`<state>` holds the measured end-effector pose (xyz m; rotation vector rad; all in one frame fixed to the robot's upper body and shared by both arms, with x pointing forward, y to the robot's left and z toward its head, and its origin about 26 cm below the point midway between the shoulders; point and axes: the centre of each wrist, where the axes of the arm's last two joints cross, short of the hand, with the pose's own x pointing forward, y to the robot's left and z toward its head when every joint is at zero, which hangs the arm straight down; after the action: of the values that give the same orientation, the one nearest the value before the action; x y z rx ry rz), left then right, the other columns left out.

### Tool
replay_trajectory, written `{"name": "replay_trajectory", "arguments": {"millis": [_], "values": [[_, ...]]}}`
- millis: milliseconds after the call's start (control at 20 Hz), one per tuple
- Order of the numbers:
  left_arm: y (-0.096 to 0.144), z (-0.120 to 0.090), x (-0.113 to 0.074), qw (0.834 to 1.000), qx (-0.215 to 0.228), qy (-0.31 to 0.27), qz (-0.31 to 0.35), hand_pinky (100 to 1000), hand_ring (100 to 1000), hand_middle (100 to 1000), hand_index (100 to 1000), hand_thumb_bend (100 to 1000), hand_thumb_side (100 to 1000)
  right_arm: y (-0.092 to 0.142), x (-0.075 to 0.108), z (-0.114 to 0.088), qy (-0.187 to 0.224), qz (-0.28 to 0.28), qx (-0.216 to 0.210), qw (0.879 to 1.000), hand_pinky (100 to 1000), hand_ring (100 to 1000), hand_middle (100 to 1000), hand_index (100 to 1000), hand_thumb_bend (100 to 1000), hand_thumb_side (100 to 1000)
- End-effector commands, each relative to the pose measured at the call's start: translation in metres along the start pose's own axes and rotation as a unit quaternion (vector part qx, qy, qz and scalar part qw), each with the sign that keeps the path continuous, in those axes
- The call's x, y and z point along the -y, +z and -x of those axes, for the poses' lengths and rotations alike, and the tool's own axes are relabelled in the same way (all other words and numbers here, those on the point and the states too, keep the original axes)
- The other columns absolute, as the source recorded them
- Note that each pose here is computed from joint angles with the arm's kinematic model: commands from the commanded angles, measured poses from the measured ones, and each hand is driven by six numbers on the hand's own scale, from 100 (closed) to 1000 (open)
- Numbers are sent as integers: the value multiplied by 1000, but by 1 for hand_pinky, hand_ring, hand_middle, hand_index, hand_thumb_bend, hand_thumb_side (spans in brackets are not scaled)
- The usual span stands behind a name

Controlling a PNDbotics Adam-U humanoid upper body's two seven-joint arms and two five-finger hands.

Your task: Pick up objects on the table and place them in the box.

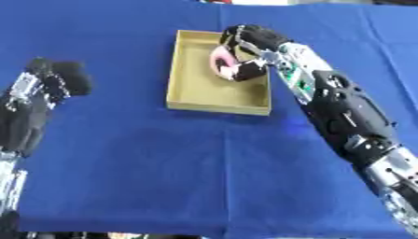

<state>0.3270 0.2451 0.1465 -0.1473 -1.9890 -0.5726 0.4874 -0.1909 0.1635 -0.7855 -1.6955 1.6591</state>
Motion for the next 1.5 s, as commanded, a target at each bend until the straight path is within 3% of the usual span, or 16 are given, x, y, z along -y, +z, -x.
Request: {"name": "replay_trajectory", "arguments": {"millis": [50, 500, 550, 600, 950, 1500], "values": [[-1, -7, -4, 1000, 13, -8, -1, 750, 686, 624, 781, 170, 1000, 5, 17, 7, 12, 3, -7, 1000, 695, 739, 793, 848, 148, 682], [2, -5, -5, 1000, 8, -7, -6, 751, 685, 623, 782, 171, 1000, 14, 62, 5, 33, 6, 12, 999, 717, 760, 813, 877, 211, 800], [2, -5, -5, 1000, 7, -7, -6, 751, 685, 623, 782, 171, 1000, 16, 68, 4, 37, 6, 16, 999, 719, 761, 814, 878, 212, 884], [3, -4, -5, 1000, 6, -7, -7, 751, 685, 623, 782, 171, 1000, 17, 75, 3, 42, 5, 21, 999, 723, 764, 817, 880, 219, 828], [6, -2, -6, 1000, 0, -8, -11, 751, 684, 623, 782, 172, 1000, 31, 114, -6, 69, 2, 43, 997, 739, 775, 819, 879, 264, 879], [9, 1, -8, 1000, -7, -10, -16, 751, 683, 622, 781, 173, 1000, 61, 149, -28, 84, 49, 101, 990, 726, 763, 804, 858, 235, 802]]}}
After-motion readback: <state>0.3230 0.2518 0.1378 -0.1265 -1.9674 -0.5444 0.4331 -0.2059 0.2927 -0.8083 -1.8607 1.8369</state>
